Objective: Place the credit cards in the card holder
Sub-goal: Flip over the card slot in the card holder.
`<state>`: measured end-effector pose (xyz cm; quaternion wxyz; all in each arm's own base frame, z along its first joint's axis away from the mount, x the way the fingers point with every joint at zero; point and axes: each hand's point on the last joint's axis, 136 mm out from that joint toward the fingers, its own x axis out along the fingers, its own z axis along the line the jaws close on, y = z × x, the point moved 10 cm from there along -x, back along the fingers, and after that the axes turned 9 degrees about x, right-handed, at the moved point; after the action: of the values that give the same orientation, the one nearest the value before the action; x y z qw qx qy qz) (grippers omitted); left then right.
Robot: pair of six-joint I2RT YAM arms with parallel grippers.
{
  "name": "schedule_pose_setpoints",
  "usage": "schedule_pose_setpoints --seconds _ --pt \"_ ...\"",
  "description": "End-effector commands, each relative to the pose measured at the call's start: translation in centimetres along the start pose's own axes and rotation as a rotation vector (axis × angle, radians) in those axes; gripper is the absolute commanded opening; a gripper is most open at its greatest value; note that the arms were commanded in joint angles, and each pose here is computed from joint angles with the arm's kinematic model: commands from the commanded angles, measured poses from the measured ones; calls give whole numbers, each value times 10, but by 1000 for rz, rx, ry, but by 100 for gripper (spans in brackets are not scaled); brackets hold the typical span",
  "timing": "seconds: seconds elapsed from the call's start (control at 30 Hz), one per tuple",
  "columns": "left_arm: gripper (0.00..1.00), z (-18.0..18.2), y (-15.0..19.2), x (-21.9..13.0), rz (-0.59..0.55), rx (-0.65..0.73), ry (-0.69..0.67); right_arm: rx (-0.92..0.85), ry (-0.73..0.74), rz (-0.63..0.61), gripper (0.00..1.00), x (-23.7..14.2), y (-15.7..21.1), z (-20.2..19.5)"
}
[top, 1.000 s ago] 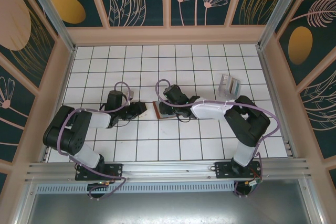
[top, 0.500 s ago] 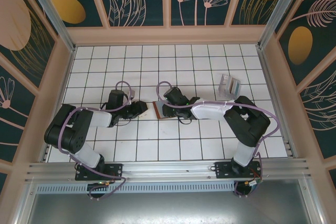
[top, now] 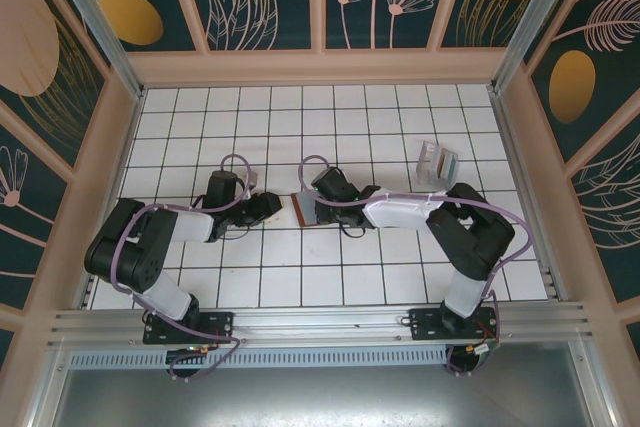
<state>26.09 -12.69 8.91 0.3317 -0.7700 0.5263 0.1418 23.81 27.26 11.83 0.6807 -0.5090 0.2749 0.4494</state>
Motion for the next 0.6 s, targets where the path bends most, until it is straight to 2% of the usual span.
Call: schedule_pose_setpoints --seconds 0.0,0.17,0.4,0.57 --pt "42 -4 -1 4 16 10 -3 15 9 -17 6 -10 3 -5" --pt "41 -5 -2 3 12 14 -3 29 1 -28 0 -13 2 -7" --pt "42 -12 -5 1 -1 34 1 67 -23 -24 0 -14 2 -17" --pt "46 -19 -7 2 3 45 5 119 -72 -18 0 -15 -1 -27"
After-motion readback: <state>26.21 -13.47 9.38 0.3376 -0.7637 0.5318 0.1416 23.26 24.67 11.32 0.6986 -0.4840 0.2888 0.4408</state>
